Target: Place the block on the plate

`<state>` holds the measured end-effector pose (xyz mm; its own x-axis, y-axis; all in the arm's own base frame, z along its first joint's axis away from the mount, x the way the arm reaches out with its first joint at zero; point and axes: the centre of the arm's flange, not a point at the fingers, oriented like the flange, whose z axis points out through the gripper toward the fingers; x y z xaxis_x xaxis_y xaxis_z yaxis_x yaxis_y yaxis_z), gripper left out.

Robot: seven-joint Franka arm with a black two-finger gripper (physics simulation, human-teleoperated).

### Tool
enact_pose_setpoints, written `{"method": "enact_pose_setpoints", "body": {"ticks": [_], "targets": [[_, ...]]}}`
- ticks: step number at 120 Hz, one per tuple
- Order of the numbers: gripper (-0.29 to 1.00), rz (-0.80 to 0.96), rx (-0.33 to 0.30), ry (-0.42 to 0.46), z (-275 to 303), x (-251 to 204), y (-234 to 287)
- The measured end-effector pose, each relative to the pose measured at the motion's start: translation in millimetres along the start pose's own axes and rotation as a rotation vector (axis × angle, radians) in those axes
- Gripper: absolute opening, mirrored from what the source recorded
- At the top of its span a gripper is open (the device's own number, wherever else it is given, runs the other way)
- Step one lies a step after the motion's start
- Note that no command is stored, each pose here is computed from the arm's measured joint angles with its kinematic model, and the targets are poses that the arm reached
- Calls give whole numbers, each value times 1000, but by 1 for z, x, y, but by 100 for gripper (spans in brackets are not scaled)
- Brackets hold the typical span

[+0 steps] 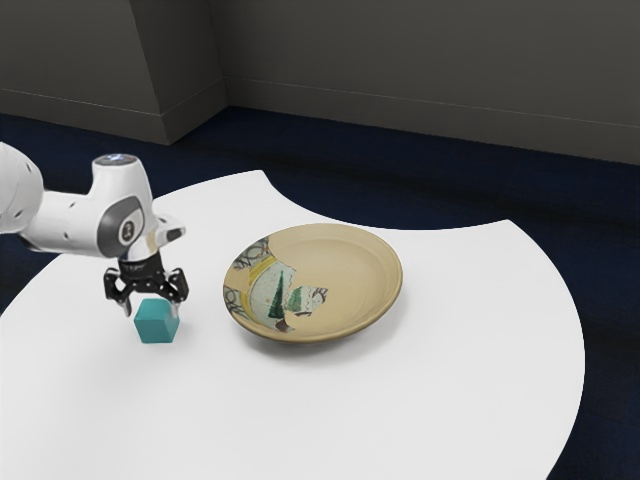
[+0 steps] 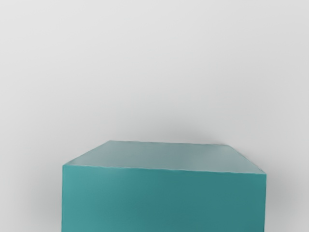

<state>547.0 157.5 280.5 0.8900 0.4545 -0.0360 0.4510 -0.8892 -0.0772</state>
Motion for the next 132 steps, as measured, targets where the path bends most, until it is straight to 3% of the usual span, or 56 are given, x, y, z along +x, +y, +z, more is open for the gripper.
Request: {"method": "enact_pose_setpoints", "body": {"ticks": [40, 71, 94, 132], "targets": [[70, 10, -10, -28, 21, -1, 4], [48, 24, -14, -13, 19, 1, 5], [43, 32, -15, -5, 16, 1, 6], [43, 101, -89, 150, -90, -3, 47]]}}
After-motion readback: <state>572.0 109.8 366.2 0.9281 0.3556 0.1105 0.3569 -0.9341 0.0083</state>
